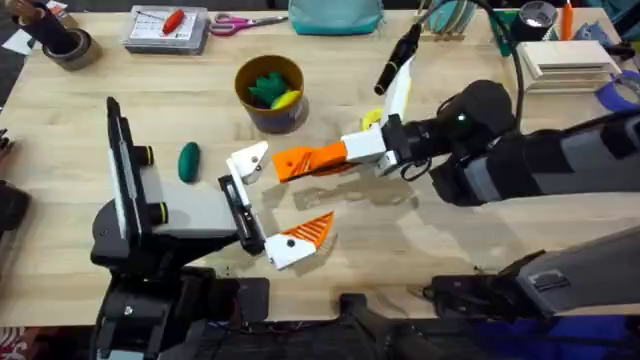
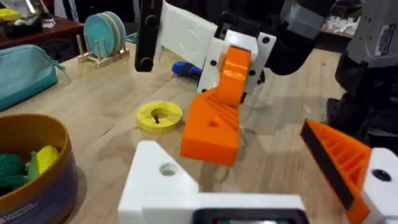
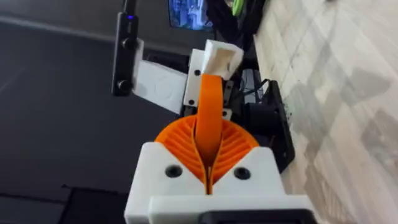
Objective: Pick up the gripper from the table and insert it into the empty holder that is missing its gripper. Then pick up a screw, insert it into the mounting hole, and use the screwdriver to tighten it. Finally, clean up the table by picking up the vegetable and placing it into the bucket.
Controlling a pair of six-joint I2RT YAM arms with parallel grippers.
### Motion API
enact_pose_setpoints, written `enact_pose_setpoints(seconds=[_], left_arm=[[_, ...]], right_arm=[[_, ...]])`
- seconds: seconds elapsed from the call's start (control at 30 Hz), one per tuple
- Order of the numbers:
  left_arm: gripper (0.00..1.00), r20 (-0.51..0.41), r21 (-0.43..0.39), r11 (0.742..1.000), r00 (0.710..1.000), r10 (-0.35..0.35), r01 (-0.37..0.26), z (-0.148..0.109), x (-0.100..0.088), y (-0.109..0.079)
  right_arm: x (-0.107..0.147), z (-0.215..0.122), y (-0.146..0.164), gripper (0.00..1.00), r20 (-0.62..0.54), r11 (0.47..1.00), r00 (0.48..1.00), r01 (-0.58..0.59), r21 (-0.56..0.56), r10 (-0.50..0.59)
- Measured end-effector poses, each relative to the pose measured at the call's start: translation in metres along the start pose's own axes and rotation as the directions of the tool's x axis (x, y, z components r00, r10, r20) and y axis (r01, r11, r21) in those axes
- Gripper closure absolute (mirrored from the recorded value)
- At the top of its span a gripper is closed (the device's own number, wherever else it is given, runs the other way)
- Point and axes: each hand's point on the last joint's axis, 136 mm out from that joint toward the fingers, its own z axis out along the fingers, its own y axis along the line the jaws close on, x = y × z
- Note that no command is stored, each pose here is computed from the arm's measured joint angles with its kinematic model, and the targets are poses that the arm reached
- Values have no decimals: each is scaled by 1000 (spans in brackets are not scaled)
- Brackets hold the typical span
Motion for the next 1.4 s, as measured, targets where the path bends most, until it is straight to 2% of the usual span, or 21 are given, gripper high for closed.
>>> enact_pose_setpoints(seconds=[0.27, 0.8, 1.4], left_arm=[[15, 0, 0, 1000, 1000, 0, 0, 0, 0, 0], [15, 0, 0, 1000, 1000, 0, 0, 0, 0, 0], [15, 0, 0, 1000, 1000, 0, 0, 0, 0, 0]], right_arm=[[-2, 4, 4, 992, -10, 1000, 1000, 15, -7, -15], [2, 8, -12, 992, -24, 997, 997, -74, 12, 75], [0, 8, -7, 992, -15, 998, 998, -66, 2, 66]])
